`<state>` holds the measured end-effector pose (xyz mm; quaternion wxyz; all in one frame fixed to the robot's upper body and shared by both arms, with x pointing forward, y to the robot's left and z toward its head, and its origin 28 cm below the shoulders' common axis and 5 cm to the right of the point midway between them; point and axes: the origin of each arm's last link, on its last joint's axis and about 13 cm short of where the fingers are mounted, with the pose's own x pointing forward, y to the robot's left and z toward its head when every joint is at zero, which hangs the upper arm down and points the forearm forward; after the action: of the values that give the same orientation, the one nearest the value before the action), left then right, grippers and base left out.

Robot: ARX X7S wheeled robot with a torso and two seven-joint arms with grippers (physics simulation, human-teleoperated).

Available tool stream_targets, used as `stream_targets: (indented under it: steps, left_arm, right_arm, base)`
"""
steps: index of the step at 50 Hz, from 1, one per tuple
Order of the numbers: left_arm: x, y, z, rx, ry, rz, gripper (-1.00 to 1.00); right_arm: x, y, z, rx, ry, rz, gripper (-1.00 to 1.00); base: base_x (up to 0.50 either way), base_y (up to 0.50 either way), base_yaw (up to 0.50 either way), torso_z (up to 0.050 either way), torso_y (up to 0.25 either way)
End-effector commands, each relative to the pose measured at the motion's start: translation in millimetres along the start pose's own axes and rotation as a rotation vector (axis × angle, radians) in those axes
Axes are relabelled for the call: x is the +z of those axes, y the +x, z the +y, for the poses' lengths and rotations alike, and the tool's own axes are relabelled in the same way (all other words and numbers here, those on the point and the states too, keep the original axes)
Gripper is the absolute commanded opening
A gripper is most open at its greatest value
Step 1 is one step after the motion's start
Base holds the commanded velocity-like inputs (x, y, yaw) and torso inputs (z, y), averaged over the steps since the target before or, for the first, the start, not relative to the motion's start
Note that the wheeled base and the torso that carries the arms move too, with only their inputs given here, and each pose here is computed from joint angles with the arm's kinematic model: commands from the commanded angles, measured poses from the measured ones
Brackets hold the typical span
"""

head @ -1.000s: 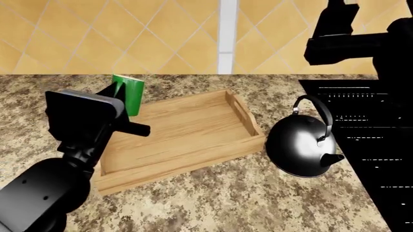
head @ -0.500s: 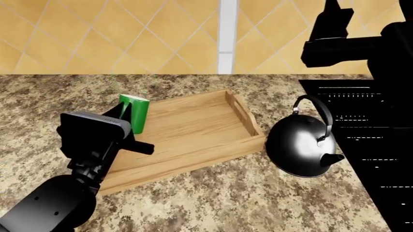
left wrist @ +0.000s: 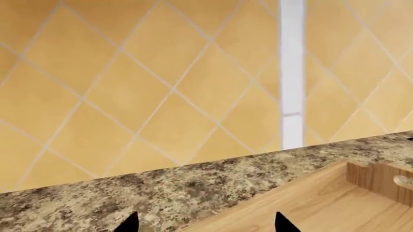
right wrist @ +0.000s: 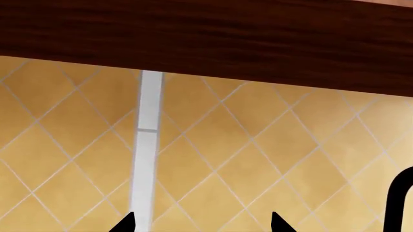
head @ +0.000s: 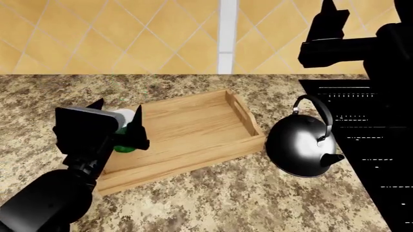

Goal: Pick the kettle from the counter and place it on the tray. Then pick the mug from the cabinet and place it on the tray. Then close the cabinet doors.

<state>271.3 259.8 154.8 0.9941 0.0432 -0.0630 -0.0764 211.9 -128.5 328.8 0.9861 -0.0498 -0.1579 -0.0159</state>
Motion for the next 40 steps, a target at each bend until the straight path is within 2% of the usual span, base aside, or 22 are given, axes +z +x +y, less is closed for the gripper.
stream_targets:
  steps: [1,6,13,20,29,40]
  left_arm:
    - [21,3,8.0,0.031,-0.033,-0.039,1.0]
    - [58,1,14.4,0.031,-0.062,-0.142,1.0]
    - [113,-15,15.0,0.028,-0.116,-0.314,1.0]
    - [151,-41,6.9,0.044,-0.167,-0.379,1.0]
    - [161,-70,-0.6,0.057,-0.156,-0.365,1.0]
    - [154,-78,3.6,0.047,-0.157,-0.368,1.0]
  right_arm:
    - [0,1,0.7,0.002,0.001,0.001,1.0]
    - [-1,1,0.9,0.002,0.001,0.002,1.0]
    - [1,1,2.1,0.009,-0.002,0.004,1.0]
    - [7,-1,0.3,0.014,-0.032,0.042,1.0]
    - [18,-8,-10.4,0.075,-0.06,0.204,1.0]
    - [35,-20,-35.2,0.121,-0.145,0.323,1.0]
  base:
    - [0.0,0.0,0.0,0.0,0.0]
    - [0.0,0.0,0.0,0.0,0.0]
    - [0.0,0.0,0.0,0.0,0.0]
    - [0.0,0.0,0.0,0.0,0.0]
    - [0.0,0.0,0.0,0.0,0.0]
    - [0.0,0.0,0.0,0.0,0.0]
